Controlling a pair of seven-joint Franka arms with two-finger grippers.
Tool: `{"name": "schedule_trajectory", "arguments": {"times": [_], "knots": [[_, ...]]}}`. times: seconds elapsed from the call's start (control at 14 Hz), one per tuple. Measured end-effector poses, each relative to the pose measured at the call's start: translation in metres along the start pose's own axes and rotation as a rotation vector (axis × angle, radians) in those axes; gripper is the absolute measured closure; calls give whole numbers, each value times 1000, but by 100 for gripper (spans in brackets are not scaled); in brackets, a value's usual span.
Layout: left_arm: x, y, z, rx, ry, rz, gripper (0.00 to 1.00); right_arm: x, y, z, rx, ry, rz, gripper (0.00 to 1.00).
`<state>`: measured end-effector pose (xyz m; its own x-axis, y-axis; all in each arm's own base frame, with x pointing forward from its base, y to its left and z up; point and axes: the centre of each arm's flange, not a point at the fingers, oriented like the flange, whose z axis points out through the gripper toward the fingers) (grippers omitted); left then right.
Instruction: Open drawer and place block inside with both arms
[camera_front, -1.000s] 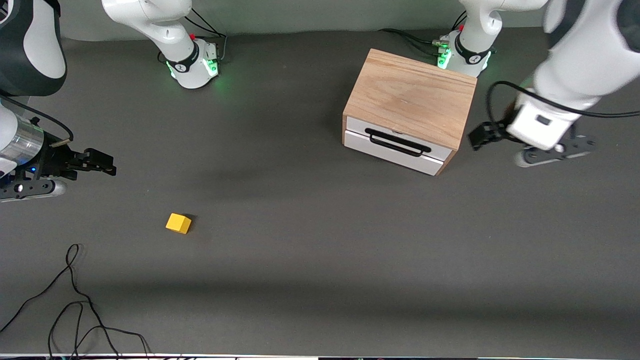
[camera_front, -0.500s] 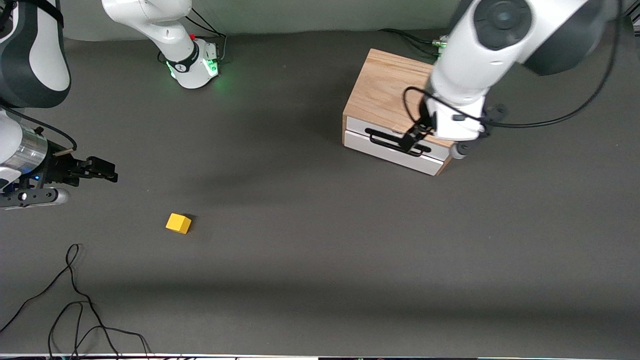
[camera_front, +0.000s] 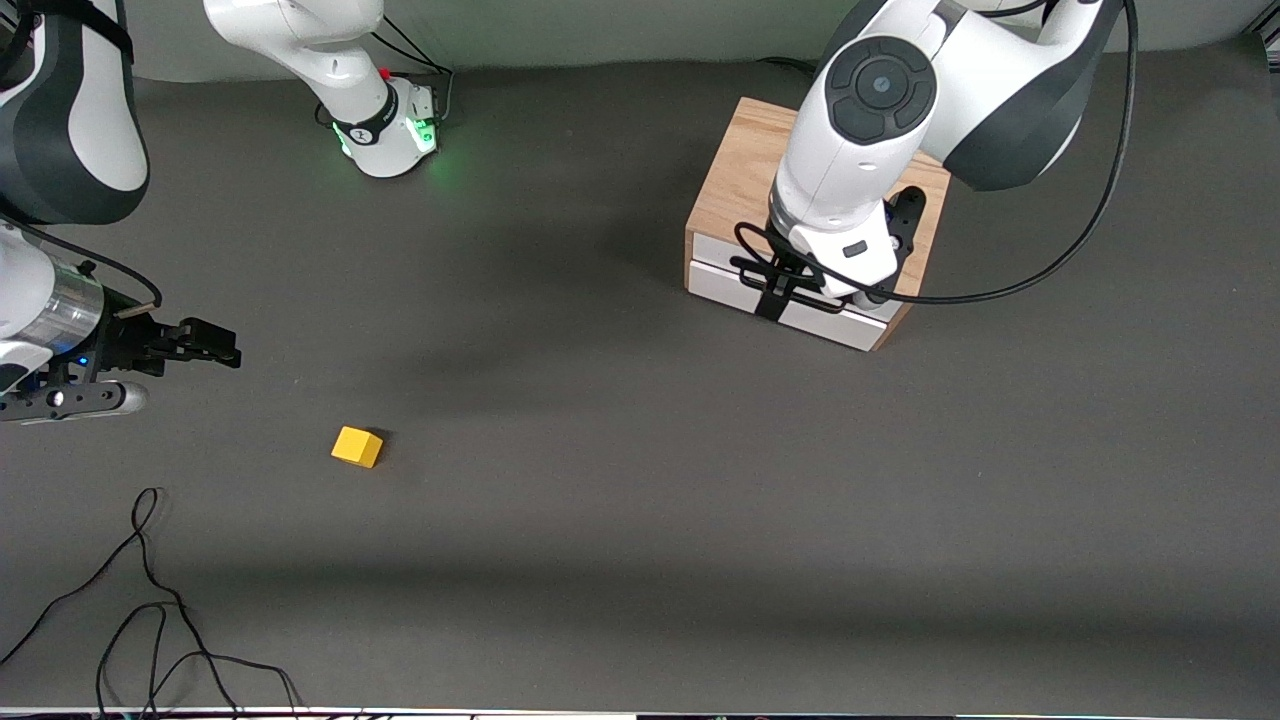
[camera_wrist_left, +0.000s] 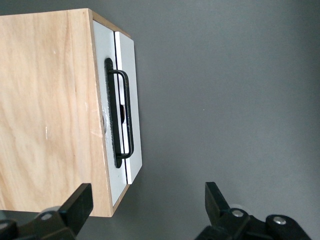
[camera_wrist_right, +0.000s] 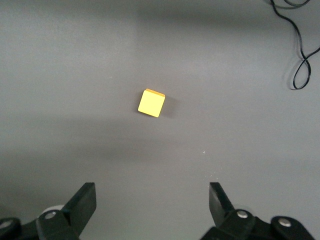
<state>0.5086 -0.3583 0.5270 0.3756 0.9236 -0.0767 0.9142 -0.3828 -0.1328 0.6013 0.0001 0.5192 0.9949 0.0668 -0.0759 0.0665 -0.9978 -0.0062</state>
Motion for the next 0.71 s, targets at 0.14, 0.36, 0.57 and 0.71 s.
{"name": "schedule_trajectory", "arguments": {"times": [0.14,0.36,0.57,0.71], "knots": [[1,1,10,39,6,0,0,3,0,7,0,-12,0,0],[1,-5,21,119,22,8,0,5,0,12,0,-20,0,0],[1,-5,31,160,29,10,0,6,0,14,-1,-20,0,0],[2,1,48,175,28,9,0,8,0,17,-1,-17,0,0]]}}
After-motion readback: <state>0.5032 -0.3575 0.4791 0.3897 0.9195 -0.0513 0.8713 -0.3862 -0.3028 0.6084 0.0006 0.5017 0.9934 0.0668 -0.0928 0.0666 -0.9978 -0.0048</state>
